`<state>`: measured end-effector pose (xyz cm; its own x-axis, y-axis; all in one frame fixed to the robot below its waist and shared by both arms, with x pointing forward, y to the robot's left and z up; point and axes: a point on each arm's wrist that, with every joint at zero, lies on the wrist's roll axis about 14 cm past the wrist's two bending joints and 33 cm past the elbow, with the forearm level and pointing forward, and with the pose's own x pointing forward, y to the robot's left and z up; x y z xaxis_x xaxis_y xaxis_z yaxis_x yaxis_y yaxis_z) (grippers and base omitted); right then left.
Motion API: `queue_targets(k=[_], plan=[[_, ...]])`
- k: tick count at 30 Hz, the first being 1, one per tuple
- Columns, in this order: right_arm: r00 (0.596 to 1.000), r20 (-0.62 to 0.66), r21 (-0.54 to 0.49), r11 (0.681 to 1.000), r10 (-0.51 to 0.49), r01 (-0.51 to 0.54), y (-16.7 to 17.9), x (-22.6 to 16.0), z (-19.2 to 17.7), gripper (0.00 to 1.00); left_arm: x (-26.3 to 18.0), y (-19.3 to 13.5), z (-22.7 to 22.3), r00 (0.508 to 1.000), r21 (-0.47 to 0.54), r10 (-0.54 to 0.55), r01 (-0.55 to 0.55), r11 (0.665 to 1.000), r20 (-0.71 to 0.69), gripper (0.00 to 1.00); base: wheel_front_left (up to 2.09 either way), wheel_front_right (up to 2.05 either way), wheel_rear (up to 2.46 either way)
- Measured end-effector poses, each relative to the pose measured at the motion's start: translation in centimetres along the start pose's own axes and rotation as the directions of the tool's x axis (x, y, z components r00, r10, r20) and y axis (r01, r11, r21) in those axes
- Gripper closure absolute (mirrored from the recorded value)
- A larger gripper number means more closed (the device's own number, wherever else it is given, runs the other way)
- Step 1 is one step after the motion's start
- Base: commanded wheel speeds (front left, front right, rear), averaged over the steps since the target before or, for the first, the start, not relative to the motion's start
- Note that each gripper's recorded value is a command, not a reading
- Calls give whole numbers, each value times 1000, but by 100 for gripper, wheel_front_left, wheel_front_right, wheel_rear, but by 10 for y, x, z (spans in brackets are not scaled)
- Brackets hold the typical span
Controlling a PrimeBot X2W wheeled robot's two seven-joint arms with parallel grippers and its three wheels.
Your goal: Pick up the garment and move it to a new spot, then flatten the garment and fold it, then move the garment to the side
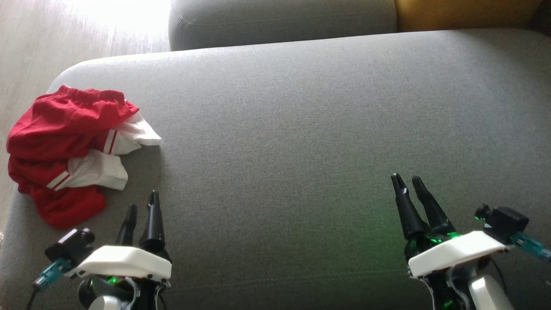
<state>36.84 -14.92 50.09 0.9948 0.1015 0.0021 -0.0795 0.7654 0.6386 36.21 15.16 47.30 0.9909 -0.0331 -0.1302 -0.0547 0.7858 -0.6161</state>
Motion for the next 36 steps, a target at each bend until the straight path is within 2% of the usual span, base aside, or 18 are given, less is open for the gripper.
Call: queue_targets(k=[15,23,29,36], plan=[[998,19,-183,981,64,-59,17,2,3,0,4,-24,14,996,228,-64,48,973,65,0,0,0,0],[996,12,-275,958,92,-85,23,2,-1,0,3,-36,15,991,359,-111,76,930,78,0,0,0,0],[993,15,-335,937,117,-105,29,2,-1,0,2,-43,19,986,418,-132,77,905,104,0,0,0,0],[987,25,-416,900,157,-133,39,5,2,0,3,-50,20,979,499,-166,87,862,116,0,0,0,0]])
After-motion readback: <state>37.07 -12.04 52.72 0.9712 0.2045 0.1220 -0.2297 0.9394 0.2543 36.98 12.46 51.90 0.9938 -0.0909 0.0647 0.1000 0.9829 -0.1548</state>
